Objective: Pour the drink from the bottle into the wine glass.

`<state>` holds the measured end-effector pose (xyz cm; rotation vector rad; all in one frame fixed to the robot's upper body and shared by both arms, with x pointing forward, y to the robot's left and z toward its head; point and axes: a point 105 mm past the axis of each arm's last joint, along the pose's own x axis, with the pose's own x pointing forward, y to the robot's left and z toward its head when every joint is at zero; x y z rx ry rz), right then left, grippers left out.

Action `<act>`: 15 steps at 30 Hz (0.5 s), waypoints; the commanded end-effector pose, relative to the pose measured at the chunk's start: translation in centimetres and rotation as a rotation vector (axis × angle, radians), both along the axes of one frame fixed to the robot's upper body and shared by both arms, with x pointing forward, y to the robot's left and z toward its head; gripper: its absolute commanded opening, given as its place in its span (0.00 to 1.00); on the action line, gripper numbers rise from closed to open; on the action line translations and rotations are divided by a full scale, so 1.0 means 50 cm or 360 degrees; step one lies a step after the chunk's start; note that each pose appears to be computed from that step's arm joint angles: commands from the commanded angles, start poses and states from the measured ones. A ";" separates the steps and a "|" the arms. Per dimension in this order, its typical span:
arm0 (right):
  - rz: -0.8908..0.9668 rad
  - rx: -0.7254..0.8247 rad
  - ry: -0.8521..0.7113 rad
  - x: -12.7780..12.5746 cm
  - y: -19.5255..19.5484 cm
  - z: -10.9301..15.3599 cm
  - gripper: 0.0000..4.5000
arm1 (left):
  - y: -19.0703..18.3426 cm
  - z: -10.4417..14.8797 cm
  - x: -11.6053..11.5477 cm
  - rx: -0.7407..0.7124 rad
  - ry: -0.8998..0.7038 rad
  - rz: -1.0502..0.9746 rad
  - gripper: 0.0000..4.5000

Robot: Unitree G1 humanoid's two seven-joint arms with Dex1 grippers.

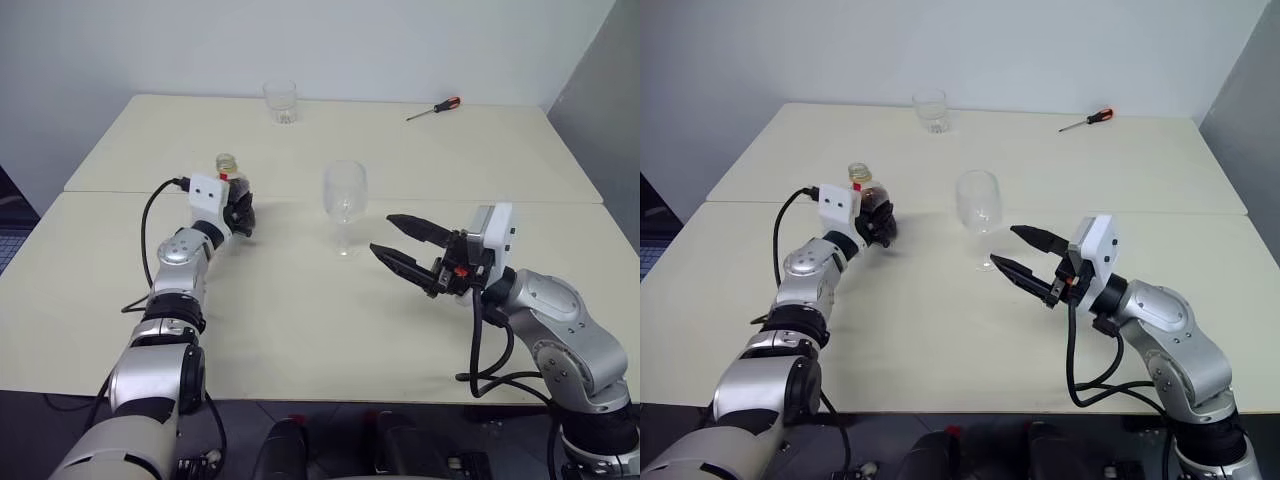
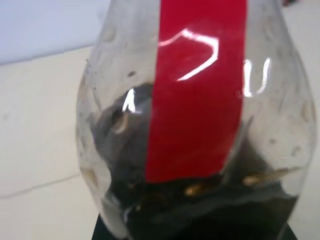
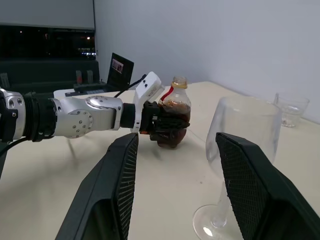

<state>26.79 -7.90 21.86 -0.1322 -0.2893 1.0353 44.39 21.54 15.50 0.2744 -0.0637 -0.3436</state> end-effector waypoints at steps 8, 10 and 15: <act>-0.0116 -0.0025 -0.0080 0.057 -0.011 0.063 0.59 | -0.146 0.241 0.003 0.0682 -0.0482 -0.0550 0.22; -0.0143 -0.0015 -0.0075 0.069 -0.015 0.070 0.59 | -0.169 0.254 -0.002 0.0811 -0.0543 -0.0621 0.22; -0.0181 0.0016 -0.0059 0.087 -0.021 0.086 0.59 | -0.203 0.268 -0.011 0.1093 -0.0652 -0.0726 0.22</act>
